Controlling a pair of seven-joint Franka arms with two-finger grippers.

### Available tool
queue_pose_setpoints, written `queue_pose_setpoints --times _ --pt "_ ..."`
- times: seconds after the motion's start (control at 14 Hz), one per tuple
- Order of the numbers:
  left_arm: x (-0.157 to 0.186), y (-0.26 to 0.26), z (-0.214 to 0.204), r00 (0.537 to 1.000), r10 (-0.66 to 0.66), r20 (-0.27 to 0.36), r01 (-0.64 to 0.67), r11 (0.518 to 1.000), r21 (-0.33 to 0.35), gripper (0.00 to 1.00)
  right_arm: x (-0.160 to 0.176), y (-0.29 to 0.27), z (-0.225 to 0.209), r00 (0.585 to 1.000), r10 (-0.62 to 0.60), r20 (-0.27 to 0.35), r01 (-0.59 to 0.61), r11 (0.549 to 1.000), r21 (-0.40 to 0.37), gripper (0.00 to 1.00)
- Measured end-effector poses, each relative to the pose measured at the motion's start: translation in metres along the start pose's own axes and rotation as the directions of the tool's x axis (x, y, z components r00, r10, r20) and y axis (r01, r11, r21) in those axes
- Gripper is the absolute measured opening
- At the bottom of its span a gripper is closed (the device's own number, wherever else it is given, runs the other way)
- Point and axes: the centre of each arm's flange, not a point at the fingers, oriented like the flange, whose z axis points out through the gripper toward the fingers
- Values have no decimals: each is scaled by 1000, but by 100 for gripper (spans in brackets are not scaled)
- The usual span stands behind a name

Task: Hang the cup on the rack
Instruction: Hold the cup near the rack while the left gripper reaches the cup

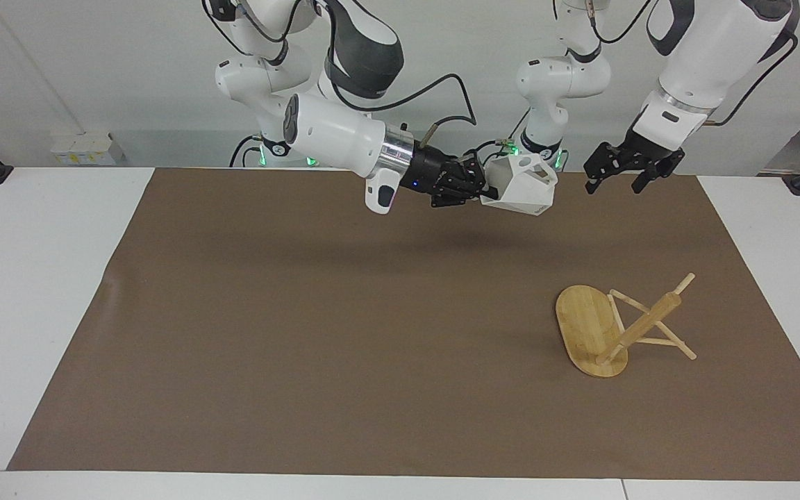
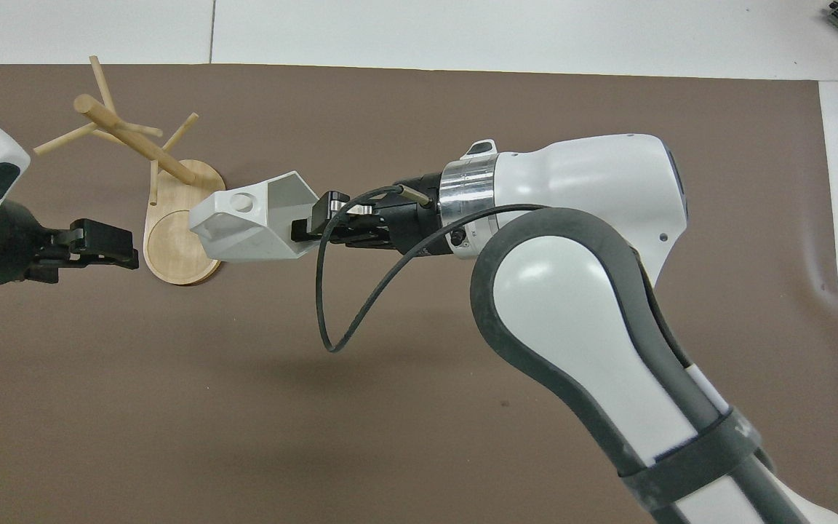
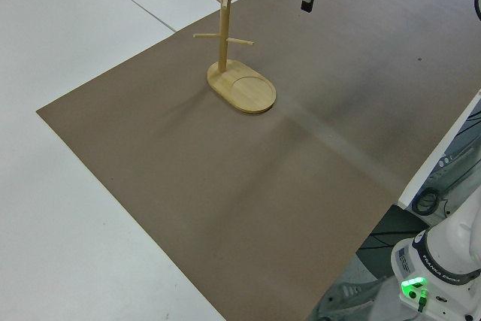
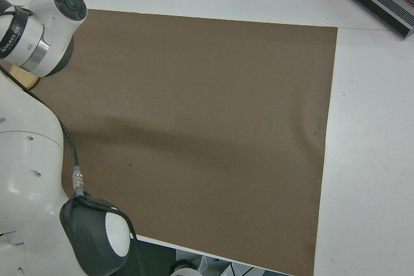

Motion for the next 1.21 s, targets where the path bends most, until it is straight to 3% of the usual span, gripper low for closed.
queue_pose_setpoints --times 0.21,0.43,0.79,1.21 --pt "3 6 -1 962 -273 19 274 960 -54 100 0 0 0 1000 0 0 0 1000 0 4" --pt "9 11 -1 872 -486 54 489 869 -83 100 0 0 0 1000 0 0 0 1000 0 4" --pt "18 32 -6 613 -777 145 790 606 -91 100 0 0 0 1000 0 0 0 1000 0 4" --pt "23 41 0 275 -929 248 961 276 -32 100 -1 -1 2 1000 -1 3 1 1000 0 4"
